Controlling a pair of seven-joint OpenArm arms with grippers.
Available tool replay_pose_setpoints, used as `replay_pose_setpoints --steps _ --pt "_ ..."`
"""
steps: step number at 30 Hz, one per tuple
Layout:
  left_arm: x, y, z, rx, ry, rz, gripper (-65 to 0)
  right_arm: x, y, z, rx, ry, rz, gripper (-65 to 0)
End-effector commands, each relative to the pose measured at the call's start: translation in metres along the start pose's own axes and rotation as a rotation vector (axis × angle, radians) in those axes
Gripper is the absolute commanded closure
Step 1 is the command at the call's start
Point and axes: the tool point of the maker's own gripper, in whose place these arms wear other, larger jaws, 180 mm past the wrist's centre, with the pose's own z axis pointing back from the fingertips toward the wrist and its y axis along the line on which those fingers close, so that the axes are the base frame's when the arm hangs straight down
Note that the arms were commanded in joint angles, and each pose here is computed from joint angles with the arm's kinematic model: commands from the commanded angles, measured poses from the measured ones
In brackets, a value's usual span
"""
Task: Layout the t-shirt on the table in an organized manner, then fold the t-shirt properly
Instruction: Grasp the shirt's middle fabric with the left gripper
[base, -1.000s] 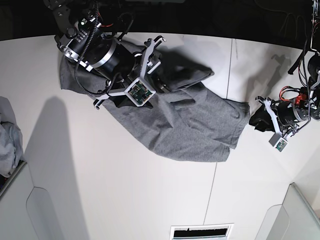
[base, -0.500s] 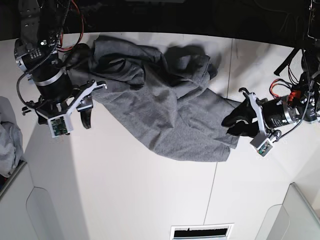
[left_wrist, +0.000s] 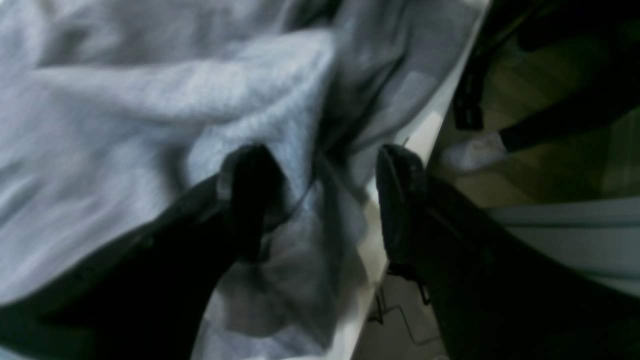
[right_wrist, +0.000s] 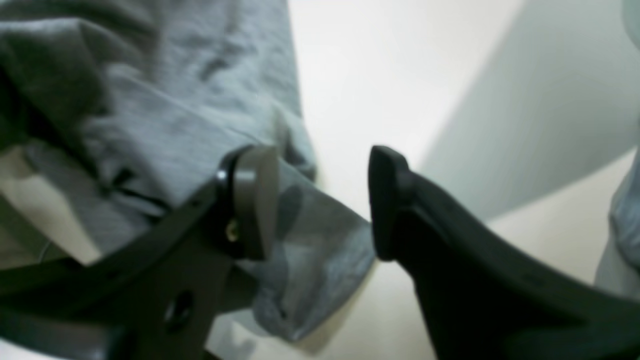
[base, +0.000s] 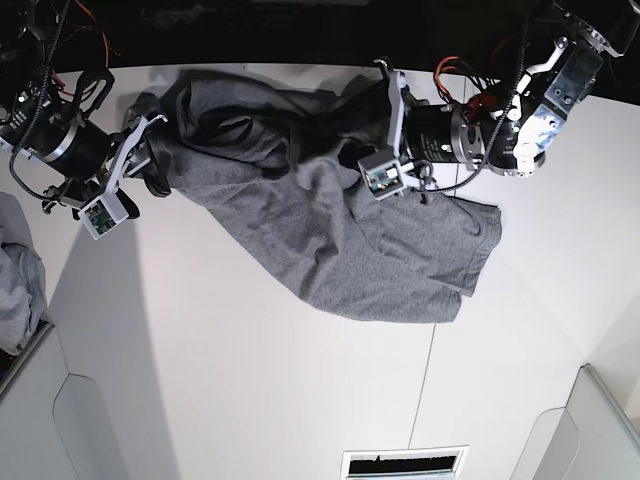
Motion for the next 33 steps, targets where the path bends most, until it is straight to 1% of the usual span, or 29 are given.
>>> replay_pose_setpoints --steps 1,2,5,9,10,11,12,13,15,18,21,24,27,30,33 --pt "0.015 -0.003 -0.001 -0.011 -0.047 -0.027 -37.2 0.009 -0.004 0.0 0.007 -0.035 0.007 -29.3" --pt "0.015 -0.007 -0.005 -0.016 -0.044 -0.04 -37.2 0.004 -0.003 -0.004 0.031 -0.027 -0.007 -29.3" --pt "0.018 -0.006 -0.014 0.021 -0.036 -0.052 -37.2 -0.012 0.003 -0.011 0.088 -0.004 -0.068 -29.3" --pt "0.022 0.002 -0.016 0.073 -0.047 -0.05 -36.9 -0.026 0.004 -0.016 0.103 0.027 -0.101 -29.0" --pt "0.021 0.002 -0.016 0.075 -0.046 -0.049 -36.9 -0.027 0.004 -0.016 0.103 0.029 -0.105 -29.0" --pt "0.021 0.002 -0.016 0.074 -0.046 -0.049 -36.8 -0.027 0.005 -0.016 0.108 0.028 -0.112 -27.6" --pt "0.021 0.002 -0.016 0.075 -0.045 -0.048 -34.4 -0.027 0.005 -0.016 0.112 0.025 -0.119 -24.7" --pt "0.021 0.002 -0.016 0.075 -0.044 -0.048 -29.7 -0.026 0.006 -0.017 0.115 0.02 -0.124 -20.5" --pt "0.02 0.003 -0.016 0.076 -0.042 -0.051 -17.3 -0.023 0.006 -0.017 0.12 0.004 -0.132 -12.7" --pt "0.016 0.006 -0.016 0.095 -0.019 -0.078 -0.9 -0.016 0.006 -0.017 0.117 -0.039 -0.135 0.0" --pt "0.012 0.011 -0.015 0.119 0.009 -0.111 0.0 -0.017 0.003 -0.017 0.1 -0.033 -0.114 0.0" --pt "0.011 0.019 -0.011 0.144 0.016 -0.117 0.0 -0.017 -0.007 -0.018 0.048 -0.035 -0.059 0.0" --pt "0.01 0.033 0.0 0.185 0.015 -0.109 0.0 -0.007 -0.022 -0.019 -0.018 -0.055 -0.025 0.0" --pt "0.008 0.045 0.014 0.206 0.021 -0.111 0.0 0.008 -0.033 -0.02 -0.04 -0.084 -0.004 0.0" --pt "0.001 0.049 0.028 0.196 0.055 -0.162 0.0 0.025 -0.05 -0.021 -0.091 -0.1 0.048 0.0"
